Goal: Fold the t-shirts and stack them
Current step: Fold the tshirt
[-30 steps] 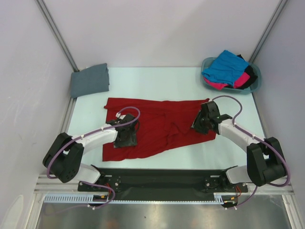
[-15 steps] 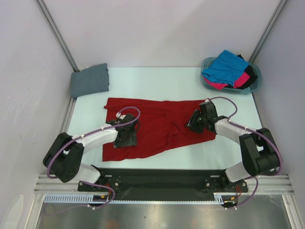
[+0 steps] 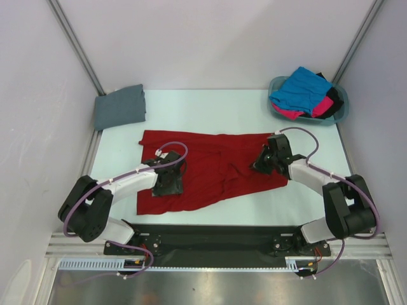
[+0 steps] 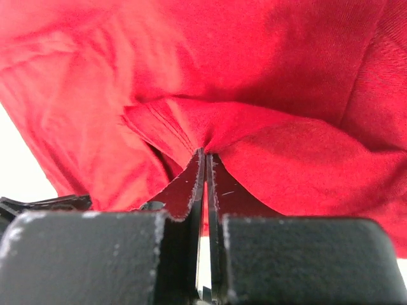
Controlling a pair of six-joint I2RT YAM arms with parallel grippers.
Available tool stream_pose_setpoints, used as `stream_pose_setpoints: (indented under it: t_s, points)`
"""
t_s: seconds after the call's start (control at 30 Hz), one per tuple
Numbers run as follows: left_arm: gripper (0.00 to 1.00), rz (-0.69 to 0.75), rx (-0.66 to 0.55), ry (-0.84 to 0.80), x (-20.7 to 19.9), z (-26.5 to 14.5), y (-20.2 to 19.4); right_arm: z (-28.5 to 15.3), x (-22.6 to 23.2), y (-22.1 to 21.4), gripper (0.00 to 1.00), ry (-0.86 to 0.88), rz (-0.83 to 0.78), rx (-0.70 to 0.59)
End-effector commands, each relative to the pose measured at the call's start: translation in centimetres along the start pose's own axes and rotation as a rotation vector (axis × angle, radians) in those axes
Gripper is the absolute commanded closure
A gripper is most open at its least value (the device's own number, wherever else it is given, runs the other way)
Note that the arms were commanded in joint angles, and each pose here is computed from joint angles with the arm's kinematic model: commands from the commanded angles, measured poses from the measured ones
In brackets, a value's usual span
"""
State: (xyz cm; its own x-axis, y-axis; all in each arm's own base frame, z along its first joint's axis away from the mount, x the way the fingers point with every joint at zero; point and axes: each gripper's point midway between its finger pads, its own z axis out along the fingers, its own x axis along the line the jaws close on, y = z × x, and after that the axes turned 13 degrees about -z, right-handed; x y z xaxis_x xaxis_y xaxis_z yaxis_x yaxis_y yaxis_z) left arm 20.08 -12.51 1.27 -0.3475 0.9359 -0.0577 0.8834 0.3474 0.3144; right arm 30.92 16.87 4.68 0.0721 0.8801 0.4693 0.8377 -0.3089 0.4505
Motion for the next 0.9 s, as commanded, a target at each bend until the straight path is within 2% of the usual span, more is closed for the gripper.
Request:
stream_pose_setpoints:
  t_s: [0.0, 0.13, 0.23, 0.47, 0.73, 0.87]
  points:
    - [0.27, 0.012, -0.011, -0.003, -0.5, 0.2, 0.5, -4.3, -0.8, 2.9, 1.00, -0.105, -0.017, -0.143]
    - [0.27, 0.018, -0.006, -0.007, -0.7, 0.3, 0.5, -6.8, -2.7, 4.0, 1.00, -0.227, -0.006, -0.220]
    - [0.27, 0.026, -0.003, -0.011, -0.9, 0.4, 0.5, -8.7, -4.0, 2.9, 1.00, -0.294, 0.029, -0.209]
    - [0.28, 0.040, 0.020, -0.018, -1.2, 0.8, 0.2, -10.6, -5.3, 0.9, 1.00, -0.313, 0.069, -0.220]
    - [0.27, 0.042, 0.021, -0.008, -1.0, 0.8, 0.1, -9.3, -6.1, 1.7, 1.00, -0.348, 0.052, -0.243]
    - [0.28, 0.039, 0.019, -0.003, -0.9, 0.8, 0.1, -8.0, -5.4, 3.7, 1.00, -0.346, 0.026, -0.276]
